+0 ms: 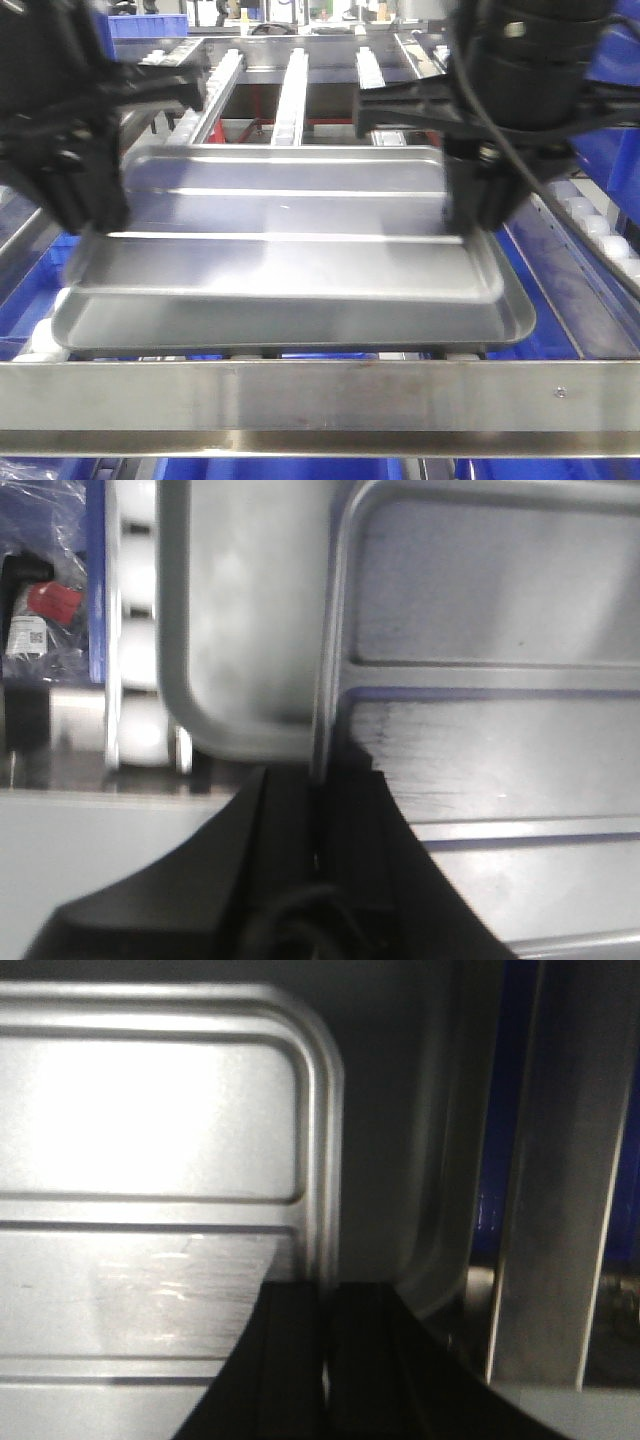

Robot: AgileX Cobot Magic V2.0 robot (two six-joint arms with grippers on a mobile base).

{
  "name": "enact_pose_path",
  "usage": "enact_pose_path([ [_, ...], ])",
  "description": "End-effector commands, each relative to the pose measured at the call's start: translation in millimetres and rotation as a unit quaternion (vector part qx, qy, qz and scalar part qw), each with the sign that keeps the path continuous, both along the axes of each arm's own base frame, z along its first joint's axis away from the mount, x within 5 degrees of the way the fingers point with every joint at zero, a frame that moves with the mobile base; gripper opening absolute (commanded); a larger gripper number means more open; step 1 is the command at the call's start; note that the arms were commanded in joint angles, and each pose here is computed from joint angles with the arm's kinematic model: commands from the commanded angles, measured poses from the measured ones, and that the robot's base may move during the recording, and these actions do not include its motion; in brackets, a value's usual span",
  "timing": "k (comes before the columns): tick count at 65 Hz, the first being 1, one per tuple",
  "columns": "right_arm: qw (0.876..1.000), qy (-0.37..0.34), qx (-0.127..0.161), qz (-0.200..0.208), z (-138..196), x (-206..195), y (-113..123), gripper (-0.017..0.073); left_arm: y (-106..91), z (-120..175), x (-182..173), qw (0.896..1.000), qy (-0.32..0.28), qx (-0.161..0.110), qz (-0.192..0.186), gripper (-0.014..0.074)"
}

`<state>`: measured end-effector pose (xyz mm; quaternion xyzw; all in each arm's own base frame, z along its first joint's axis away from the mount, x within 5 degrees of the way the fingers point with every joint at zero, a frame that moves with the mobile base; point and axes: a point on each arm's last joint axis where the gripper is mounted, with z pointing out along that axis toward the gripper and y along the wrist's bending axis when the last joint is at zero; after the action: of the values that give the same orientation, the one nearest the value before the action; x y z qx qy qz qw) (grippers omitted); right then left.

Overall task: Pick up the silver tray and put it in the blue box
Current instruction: 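Lift the tray with both grippers and pull it toward the robot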

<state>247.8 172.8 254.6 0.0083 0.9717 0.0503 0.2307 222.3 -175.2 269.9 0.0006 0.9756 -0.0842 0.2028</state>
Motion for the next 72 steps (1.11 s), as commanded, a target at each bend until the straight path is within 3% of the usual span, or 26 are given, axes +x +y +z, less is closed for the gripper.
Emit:
enact_pose_path([
  [1, 0.998, -0.054, 0.019, 0.003, 22.1, -16.8, -3.2, 0.0053, 4.5, 23.3, -19.9, 0.998, -0.047, -0.031, 0.005, -0.0104],
  [14, 0.997, -0.064, 0.037, 0.011, 26.9, -59.3, -3.4, 0.0053, 9.9, 24.6, -59.0, 0.997, -0.056, -0.043, 0.002, -0.0104],
  [29, 0.996, -0.078, 0.050, 0.002, 31.8, -83.2, -10.0, 0.0053, 12.6, 29.0, -85.9, 0.997, -0.068, -0.023, -0.012, -0.0104],
  [72, 0.996, -0.081, 0.048, 0.005, 31.7, -82.8, -9.3, 0.0053, 10.6, 29.2, -87.5, 0.997, -0.069, -0.026, -0.018, -0.0104],
])
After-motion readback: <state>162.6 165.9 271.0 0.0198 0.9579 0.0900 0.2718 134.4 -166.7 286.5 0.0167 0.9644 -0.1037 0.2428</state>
